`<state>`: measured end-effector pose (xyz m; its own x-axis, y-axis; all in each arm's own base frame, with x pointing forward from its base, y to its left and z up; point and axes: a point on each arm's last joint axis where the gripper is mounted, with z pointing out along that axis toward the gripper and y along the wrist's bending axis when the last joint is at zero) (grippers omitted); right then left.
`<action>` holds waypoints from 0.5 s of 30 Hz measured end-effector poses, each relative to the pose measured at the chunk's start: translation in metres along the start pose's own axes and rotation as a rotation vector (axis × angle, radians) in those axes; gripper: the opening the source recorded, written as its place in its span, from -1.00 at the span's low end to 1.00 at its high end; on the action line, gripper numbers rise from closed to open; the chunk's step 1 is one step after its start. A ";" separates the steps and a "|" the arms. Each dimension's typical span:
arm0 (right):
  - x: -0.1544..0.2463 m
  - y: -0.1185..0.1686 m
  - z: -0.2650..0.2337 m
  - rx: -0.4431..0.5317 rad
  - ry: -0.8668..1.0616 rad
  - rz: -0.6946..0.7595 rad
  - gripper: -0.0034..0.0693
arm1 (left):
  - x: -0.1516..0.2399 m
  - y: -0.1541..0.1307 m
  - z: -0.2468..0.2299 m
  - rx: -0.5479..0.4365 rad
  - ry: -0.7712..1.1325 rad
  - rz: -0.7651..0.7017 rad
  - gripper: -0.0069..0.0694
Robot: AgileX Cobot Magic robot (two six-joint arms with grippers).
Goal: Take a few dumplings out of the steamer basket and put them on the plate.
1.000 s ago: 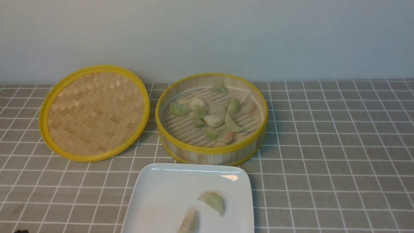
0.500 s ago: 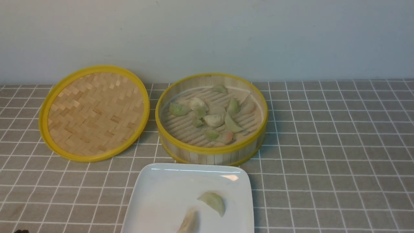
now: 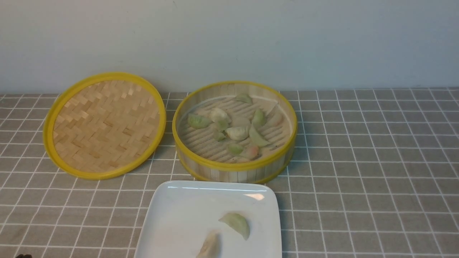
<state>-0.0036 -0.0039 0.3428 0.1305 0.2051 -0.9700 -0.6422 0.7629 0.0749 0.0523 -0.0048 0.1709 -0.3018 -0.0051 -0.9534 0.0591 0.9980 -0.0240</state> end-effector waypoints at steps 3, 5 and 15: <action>0.018 -0.002 0.007 0.048 0.035 -0.026 -0.95 | 0.000 0.000 0.000 0.000 0.000 0.000 -0.83; 0.030 -0.004 0.011 0.130 0.064 -0.049 -0.95 | 0.000 0.000 0.000 0.000 0.000 -0.001 -0.83; 0.134 -0.039 0.012 0.665 0.346 -0.070 -0.95 | 0.000 0.000 0.000 0.001 0.000 -0.002 -0.83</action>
<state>0.0480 0.0009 0.2131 -0.1613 0.0219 -0.9867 -0.0352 0.9990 0.0279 0.0523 -0.0049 0.1710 -0.3018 -0.0069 -0.9533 0.0592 0.9979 -0.0260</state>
